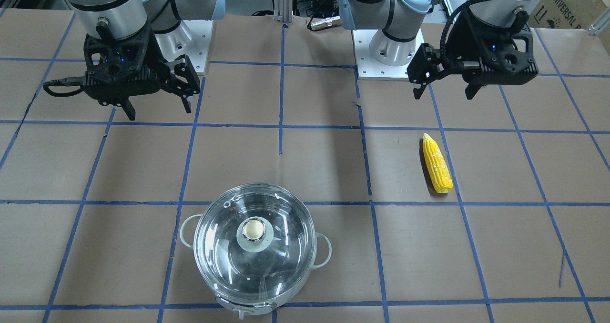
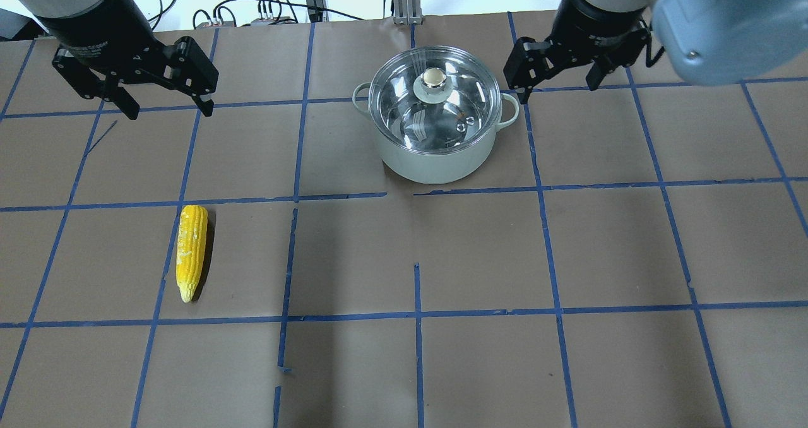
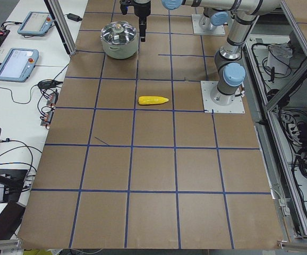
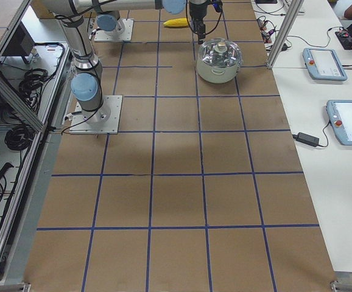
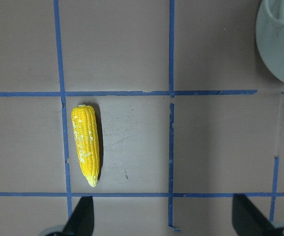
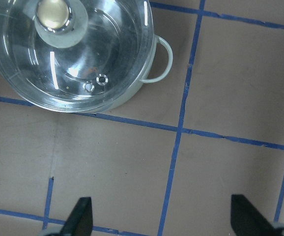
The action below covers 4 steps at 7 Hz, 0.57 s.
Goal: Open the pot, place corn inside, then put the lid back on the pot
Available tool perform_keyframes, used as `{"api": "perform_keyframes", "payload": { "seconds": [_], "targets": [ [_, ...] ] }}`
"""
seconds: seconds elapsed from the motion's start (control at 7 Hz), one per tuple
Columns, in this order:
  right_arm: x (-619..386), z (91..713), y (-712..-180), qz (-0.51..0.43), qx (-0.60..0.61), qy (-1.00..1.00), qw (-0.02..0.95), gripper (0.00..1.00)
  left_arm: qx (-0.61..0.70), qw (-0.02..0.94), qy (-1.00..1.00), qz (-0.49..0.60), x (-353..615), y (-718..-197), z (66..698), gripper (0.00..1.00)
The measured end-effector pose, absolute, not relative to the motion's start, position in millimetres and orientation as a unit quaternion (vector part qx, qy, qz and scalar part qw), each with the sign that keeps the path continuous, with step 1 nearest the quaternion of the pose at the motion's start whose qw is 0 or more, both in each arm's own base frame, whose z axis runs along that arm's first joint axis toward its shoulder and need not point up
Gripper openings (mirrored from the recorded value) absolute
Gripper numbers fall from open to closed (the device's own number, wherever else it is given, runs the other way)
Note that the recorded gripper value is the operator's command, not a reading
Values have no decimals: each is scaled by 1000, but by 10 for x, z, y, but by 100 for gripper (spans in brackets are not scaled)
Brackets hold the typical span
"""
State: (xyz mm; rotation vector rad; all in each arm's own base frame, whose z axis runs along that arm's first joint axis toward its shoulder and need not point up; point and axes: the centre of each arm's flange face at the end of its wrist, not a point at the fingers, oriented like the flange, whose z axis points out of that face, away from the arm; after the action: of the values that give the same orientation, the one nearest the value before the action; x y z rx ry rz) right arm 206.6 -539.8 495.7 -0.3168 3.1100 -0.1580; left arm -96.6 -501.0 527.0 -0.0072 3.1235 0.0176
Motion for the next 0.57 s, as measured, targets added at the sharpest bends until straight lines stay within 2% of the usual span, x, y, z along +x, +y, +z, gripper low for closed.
{"api": "perform_keyframes", "payload": {
  "seconds": [0.57],
  "targets": [
    [3087, 4155, -6286, -49, -84, 995, 12, 98, -2, 9, 1000, 7, -962, -5037, 5252, 100]
  ]
}}
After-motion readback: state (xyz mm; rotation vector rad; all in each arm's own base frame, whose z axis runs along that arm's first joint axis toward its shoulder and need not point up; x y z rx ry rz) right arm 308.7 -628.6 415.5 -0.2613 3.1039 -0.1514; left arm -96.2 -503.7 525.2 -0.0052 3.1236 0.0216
